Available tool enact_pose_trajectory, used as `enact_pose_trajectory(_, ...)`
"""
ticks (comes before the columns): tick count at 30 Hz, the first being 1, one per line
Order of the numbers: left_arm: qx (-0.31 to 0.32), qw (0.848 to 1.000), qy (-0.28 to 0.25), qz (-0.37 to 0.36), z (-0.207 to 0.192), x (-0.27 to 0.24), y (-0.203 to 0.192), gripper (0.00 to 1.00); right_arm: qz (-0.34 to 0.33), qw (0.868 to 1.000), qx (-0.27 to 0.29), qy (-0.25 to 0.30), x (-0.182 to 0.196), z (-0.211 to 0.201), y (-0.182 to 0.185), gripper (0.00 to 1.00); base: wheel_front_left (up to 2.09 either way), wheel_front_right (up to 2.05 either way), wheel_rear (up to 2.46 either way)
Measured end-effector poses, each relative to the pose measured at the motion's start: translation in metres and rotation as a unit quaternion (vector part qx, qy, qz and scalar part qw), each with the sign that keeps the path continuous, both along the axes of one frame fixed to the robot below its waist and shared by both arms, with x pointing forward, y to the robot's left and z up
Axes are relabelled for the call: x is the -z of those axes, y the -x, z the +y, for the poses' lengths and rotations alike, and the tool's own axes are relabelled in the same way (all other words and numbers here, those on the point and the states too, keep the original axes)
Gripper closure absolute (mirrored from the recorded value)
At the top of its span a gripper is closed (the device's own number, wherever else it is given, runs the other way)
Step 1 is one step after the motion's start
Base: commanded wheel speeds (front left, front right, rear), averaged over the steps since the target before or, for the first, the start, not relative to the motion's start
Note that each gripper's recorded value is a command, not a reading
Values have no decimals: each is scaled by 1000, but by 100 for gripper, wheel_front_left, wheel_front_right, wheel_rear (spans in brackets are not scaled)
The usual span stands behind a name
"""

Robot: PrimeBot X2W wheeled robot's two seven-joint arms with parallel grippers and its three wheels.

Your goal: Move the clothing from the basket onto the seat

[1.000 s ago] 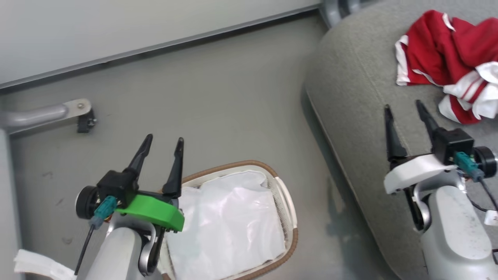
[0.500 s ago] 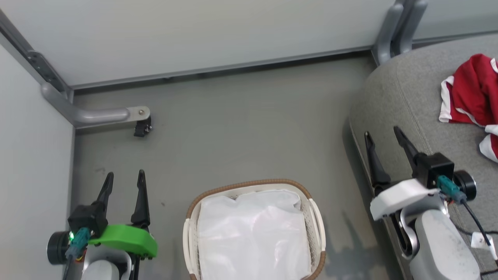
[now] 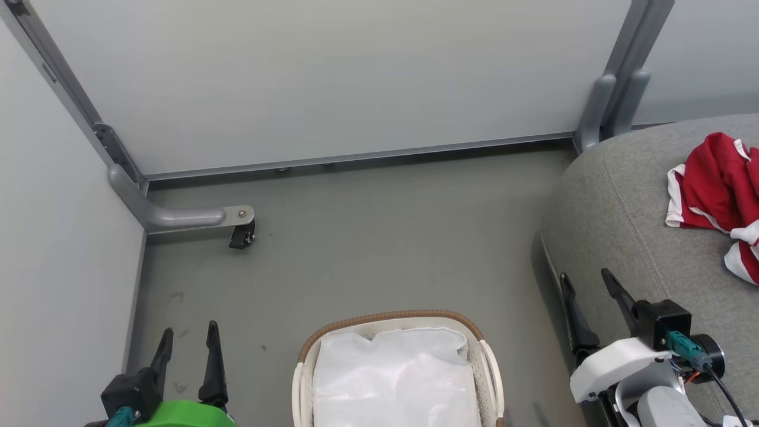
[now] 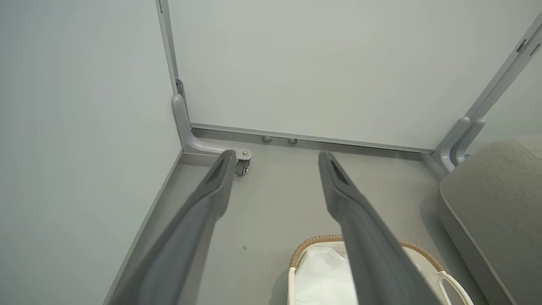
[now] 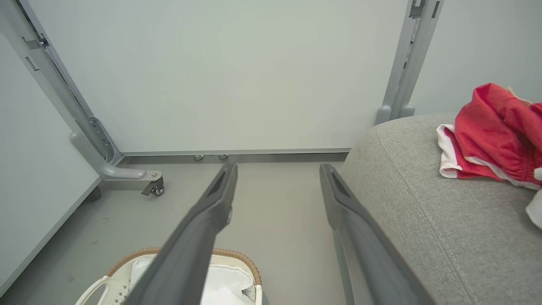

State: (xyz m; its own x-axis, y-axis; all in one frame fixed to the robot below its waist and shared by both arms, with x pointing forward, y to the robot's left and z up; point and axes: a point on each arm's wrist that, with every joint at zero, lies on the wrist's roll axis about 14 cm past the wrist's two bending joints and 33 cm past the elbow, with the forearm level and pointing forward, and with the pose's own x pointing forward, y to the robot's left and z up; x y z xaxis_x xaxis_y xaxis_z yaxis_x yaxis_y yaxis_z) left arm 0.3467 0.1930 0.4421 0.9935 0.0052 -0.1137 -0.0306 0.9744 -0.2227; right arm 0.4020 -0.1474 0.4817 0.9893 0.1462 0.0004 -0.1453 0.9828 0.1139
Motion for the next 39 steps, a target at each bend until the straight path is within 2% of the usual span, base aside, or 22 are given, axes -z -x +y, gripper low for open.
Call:
enact_pose_trajectory(1,0,1000,3,1,-1,0,2,100,2,1000,-1,0,2,1,2,100,0,0,0)
enact_pose_trajectory(7,-2,999,14,29,-3,16,9,100,45,999,3,-11,26,2,13,100,0,0,0)
enact_pose_trajectory(20,-42,991,122,35,6,15,7,100,61,989,42,-129,21,-12,11,100,0,0,0)
enact_pose_trajectory(39,-72,964,254,26,11,4,-3,100,73,956,73,-275,15,-25,10,100,0,0,0)
